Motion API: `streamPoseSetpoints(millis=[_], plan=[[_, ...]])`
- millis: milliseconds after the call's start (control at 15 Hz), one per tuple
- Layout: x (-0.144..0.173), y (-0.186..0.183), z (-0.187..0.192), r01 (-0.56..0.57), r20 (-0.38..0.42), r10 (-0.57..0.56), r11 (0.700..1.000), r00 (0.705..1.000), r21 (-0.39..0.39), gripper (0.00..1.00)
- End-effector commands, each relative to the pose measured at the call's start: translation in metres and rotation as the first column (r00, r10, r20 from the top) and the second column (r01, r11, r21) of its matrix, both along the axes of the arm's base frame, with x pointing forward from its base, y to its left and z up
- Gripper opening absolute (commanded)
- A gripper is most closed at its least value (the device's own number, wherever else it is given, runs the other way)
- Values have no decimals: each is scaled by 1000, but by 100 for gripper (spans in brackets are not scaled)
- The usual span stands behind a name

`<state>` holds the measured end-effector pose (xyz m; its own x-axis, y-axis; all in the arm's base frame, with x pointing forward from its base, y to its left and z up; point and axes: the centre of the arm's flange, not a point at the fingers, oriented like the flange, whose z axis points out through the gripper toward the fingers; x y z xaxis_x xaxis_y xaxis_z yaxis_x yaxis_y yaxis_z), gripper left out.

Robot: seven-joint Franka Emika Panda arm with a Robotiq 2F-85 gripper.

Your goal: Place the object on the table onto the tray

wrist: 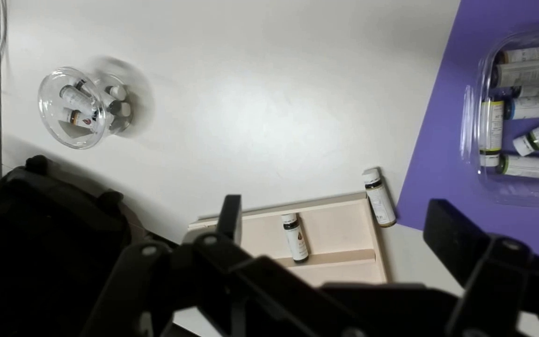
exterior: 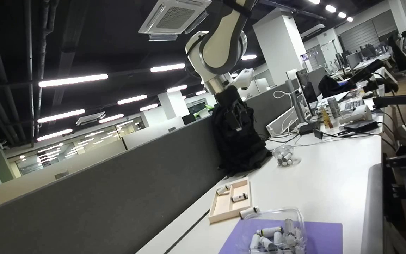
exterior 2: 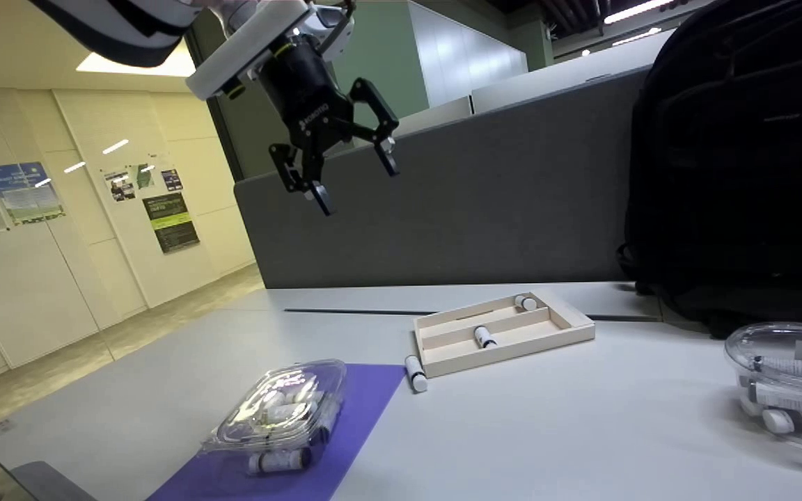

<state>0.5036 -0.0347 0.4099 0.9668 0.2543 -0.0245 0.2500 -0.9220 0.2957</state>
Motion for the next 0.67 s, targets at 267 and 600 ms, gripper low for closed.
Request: streamPoseSetpoints(millis=[267,600], plan=[[0,-3,-5,-14,35,13,999,999,37,100],[30,-28,-58,-127,60,114,947,992,296,100]])
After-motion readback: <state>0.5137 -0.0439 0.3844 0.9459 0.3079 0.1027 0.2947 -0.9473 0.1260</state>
